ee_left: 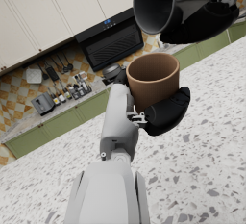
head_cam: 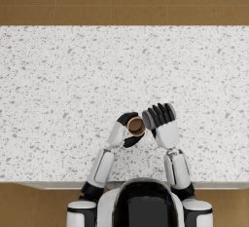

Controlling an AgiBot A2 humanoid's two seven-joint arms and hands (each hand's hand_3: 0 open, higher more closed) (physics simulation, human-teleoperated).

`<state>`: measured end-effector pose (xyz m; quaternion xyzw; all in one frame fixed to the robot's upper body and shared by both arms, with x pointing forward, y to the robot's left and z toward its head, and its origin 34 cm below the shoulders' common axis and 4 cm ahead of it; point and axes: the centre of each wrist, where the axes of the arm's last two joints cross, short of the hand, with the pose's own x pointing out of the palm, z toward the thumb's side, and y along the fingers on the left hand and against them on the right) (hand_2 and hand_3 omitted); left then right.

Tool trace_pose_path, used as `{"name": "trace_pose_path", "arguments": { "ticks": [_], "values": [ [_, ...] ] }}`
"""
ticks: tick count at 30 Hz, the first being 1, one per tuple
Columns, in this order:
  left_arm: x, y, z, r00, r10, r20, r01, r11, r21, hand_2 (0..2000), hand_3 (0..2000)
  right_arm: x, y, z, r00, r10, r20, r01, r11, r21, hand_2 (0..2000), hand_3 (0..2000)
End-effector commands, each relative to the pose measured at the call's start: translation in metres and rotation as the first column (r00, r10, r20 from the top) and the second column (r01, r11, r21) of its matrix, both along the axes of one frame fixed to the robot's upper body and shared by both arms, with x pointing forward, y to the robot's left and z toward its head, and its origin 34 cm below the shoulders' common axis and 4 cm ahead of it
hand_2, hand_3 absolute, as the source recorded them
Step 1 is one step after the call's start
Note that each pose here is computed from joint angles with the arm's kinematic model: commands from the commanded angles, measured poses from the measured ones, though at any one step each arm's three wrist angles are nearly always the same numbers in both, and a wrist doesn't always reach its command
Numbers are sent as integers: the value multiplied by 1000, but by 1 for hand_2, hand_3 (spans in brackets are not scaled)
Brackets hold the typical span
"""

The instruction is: Pick up two cups and pour the berry on the right into the cup on the left

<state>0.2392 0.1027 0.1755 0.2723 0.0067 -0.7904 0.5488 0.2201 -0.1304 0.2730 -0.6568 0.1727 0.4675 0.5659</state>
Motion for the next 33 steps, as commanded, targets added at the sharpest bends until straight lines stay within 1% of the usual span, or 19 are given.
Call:
{"name": "trace_pose_path", "arguments": {
  "ticks": [1, 3, 4, 5, 6, 8, 9, 10, 16, 18, 19, 21, 24, 25, 26, 30, 31, 32, 33],
  "values": [
    [1, -3, 3, 1000, -8, 9, 8, 1000, -6, 2000, 1280, 0, 8, 6, 1000, 6, 27, -6, 1000, -10, 2000, 1280],
    [0, -2, -1, 1000, -4, -4, 4, 1000, 0, 2000, 1280, 0, 8, 5, 999, -32, 40, 35, 998, -54, 2000, 1280],
    [1, -4, 4, 1000, -10, 12, 10, 1000, -9, 2000, 1280, -1, 10, 6, 998, -45, 53, 48, 996, -74, 2000, 1280],
    [0, -3, -1, 1000, -6, -6, 6, 1000, -1, 2000, 1280, -1, 11, 6, 996, -62, 62, 67, 993, -95, 2000, 1280],
    [1, -4, 5, 1000, -9, 15, 9, 1000, -12, 2000, 1280, 1, 12, 6, 994, -80, 70, 88, 990, -113, 2000, 1280],
    [2, -3, 4, 1000, -3, 11, 3, 1000, -13, 2000, 1280, 0, 12, 8, 988, -116, 98, 130, 980, -148, 2000, 1280],
    [0, -3, -1, 1000, -6, -5, 6, 1000, -5, 2000, 1280, 1, 11, 9, 980, -70, 184, 130, 933, -335, 2000, 1280],
    [2, -5, 3, 1000, -9, 7, 9, 1000, -12, 2000, 1280, 0, 12, 10, 980, -138, 146, 168, 961, -221, 2000, 1280],
    [2, -5, -3, 1000, -9, -16, 9, 1000, -6, 2000, 1280, -2, 15, 14, 945, -229, 234, 296, 903, -311, 2000, 1280],
    [3, -5, 1, 1000, -5, -3, 5, 1000, -14, 2000, 1280, -2, 15, 13, 931, -258, 258, 338, 877, -343, 2000, 1280],
    [2, -5, -4, 1000, -8, -20, 8, 1000, -6, 2000, 1280, -2, 15, 13, 923, -274, 271, 361, 862, -355, 2000, 1280],
    [2, -5, -4, 1000, -6, -22, 6, 1000, -7, 2000, 1280, -3, 16, 14, 906, -298, 302, 400, 835, -377, 2000, 1280],
    [2, -6, -5, 1000, -5, -24, 5, 1000, -7, 2000, 1280, -3, 15, 14, 875, -343, 343, 468, 781, -413, 2000, 1280],
    [3, -7, 1, 1000, -7, -4, 7, 1000, -17, 2000, 1280, -3, 14, 14, 867, -352, 354, 483, 768, -419, 2000, 1280],
    [2, -6, -5, 1000, -6, -24, 6, 1000, -8, 2000, 1280, -2, 13, 13, 861, -363, 357, 496, 756, -427, 2000, 1280],
    [1, -5, 2, 1000, -2, 0, 2, 1000, -21, 2000, 1280, -3, 14, 14, 850, -374, 371, 514, 742, -430, 2000, 1280],
    [0, -2, 3, 1000, 7, 4, -7, 1000, -24, 2000, 1280, -6, 12, 11, 850, -373, 371, 515, 735, -441, 2000, 1280],
    [1, -4, -3, 1000, -1, -19, 0, 1000, -13, 2000, 1280, -3, 13, 7, 856, -372, 359, 508, 732, -454, 2000, 1280],
    [0, -3, -3, 1000, 2, -17, -2, 1000, -14, 2000, 1280, -4, 13, 7, 856, -373, 358, 509, 730, -457, 2000, 1280]
  ]
}}
